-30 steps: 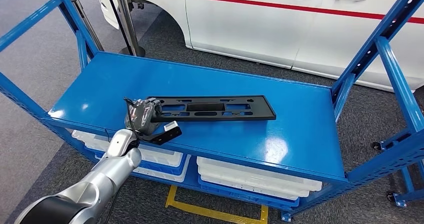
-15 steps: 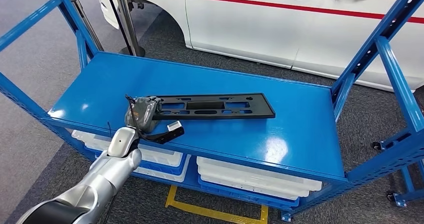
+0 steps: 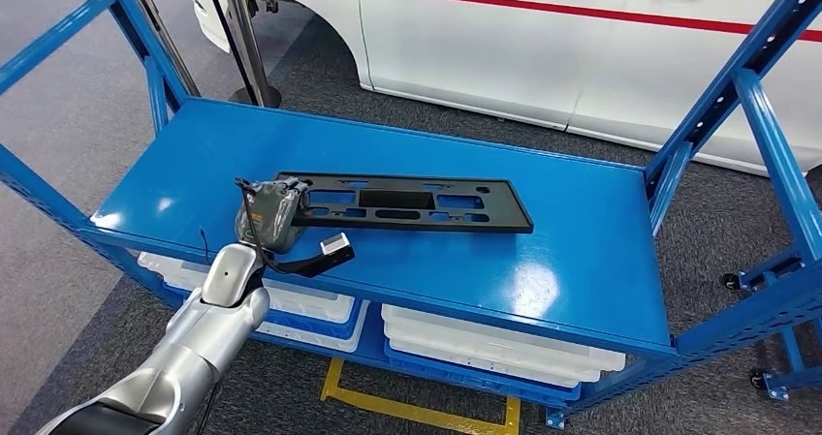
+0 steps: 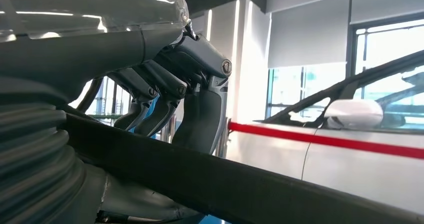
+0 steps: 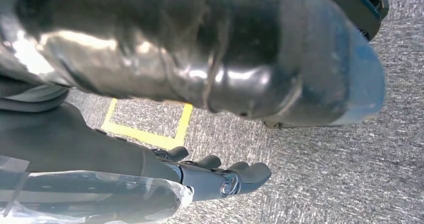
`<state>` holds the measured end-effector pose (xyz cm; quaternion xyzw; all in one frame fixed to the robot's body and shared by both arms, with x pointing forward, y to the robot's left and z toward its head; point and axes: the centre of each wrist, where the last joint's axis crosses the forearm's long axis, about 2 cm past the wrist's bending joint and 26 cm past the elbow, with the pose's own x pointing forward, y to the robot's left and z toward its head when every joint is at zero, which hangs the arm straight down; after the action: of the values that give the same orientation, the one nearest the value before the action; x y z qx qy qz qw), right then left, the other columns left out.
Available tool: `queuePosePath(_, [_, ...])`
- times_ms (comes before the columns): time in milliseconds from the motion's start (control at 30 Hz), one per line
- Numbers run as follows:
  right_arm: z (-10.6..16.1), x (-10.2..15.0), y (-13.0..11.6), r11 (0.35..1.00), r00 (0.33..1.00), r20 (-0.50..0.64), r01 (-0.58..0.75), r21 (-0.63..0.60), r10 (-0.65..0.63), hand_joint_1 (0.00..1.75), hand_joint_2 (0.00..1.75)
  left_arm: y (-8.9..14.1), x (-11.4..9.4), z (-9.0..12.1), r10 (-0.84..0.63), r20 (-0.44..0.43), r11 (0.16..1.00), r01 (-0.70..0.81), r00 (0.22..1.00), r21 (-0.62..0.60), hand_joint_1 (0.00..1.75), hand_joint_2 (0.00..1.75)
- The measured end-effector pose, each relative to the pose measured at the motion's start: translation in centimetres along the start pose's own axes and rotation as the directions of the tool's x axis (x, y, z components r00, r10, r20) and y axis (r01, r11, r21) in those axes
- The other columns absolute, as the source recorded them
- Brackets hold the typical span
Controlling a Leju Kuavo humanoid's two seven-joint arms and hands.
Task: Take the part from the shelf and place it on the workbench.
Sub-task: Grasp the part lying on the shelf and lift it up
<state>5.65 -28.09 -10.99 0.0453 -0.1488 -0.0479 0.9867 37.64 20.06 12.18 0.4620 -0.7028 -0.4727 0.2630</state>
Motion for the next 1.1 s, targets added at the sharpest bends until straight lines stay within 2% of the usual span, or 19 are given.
queuePosePath(800, [-0.1,0.2,0.6,1.0,1.0,0.0,0.004,0.015,-0.004,0.0,0.0,0.4,1.0,-0.1,-0.1,0.036,0.995,0.1,0.994,0.018,1.75,1.75])
queuePosePath(1100, [-0.1,0.4,0.8,1.0,1.0,0.005,0.006,0.019,-0.006,0.0,0.0,0.6,0.7,0.1,-0.116,0.039,0.993,0.115,0.993,0.025,1.75,1.75])
